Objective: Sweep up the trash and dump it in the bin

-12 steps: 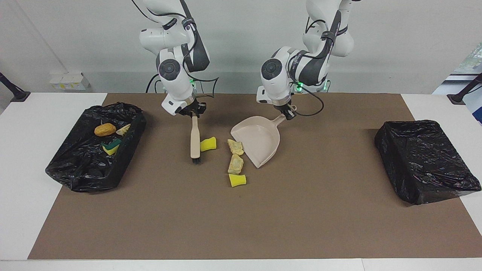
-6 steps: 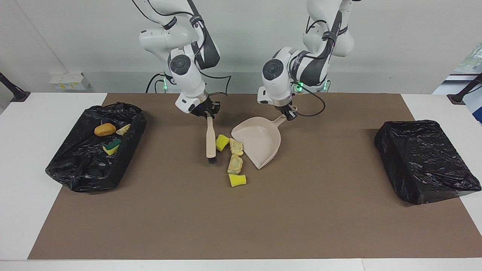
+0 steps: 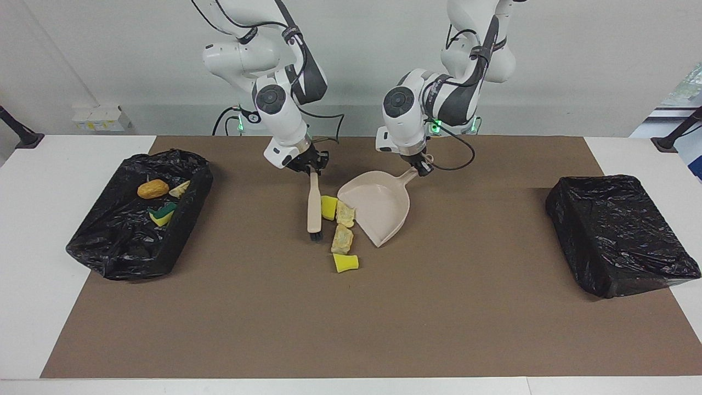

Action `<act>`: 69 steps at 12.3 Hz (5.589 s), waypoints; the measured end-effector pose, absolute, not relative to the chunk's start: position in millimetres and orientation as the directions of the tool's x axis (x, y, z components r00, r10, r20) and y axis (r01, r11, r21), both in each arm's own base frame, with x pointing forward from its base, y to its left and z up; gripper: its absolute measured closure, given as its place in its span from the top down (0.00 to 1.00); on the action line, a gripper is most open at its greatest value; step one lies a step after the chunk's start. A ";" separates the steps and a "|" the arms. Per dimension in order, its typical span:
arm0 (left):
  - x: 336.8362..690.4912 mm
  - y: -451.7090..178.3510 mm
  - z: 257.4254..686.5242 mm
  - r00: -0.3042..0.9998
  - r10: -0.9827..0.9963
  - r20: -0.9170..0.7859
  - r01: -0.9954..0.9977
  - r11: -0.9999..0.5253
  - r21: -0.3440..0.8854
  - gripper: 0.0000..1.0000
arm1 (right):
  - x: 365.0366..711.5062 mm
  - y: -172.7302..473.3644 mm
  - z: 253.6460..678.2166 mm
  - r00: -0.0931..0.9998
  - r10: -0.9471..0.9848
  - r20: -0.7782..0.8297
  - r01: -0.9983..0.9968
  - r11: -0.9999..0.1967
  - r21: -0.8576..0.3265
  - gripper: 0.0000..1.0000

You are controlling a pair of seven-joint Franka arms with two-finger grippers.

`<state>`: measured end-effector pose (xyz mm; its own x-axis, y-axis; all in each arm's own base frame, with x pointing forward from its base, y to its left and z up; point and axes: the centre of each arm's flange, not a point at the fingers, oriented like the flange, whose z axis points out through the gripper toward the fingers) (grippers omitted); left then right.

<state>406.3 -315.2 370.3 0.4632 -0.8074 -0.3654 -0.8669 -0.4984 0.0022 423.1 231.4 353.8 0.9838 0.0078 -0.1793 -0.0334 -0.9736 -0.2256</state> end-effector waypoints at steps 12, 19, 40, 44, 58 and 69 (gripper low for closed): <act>420.0 -316.6 367.9 0.465 -0.835 -0.293 -0.876 -0.483 -0.011 0.33 | 439.9 294.7 381.2 0.986 -0.026 -0.165 -0.088 -0.920 -0.381 0.27; 437.3 -300.3 365.3 0.439 -0.849 -0.292 -0.887 -0.462 0.011 0.33 | 459.4 248.7 385.8 0.977 0.071 -0.199 0.008 -0.953 -0.303 0.27; 543.4 -253.0 373.4 0.185 -0.919 -0.348 -0.978 -0.205 0.021 0.33 | 570.9 215.6 344.5 0.923 0.325 -0.206 0.313 -0.945 -0.091 0.27; 543.3 -254.6 372.4 0.182 -0.920 -0.348 -0.979 -0.202 0.023 0.33 | 569.2 224.8 336.6 0.936 0.274 -0.219 0.250 -0.959 -0.131 0.27; 533.1 -279.1 359.5 0.161 -0.934 -0.319 -0.986 -0.169 -0.003 0.33 | 544.5 319.9 339.6 0.975 0.140 -0.172 0.091 -0.960 -0.266 0.27; 554.2 -241.7 356.0 0.130 -0.958 -0.256 -0.990 -0.140 0.021 0.33 | 542.6 312.6 351.6 0.967 0.146 -0.210 0.103 -0.973 -0.204 0.27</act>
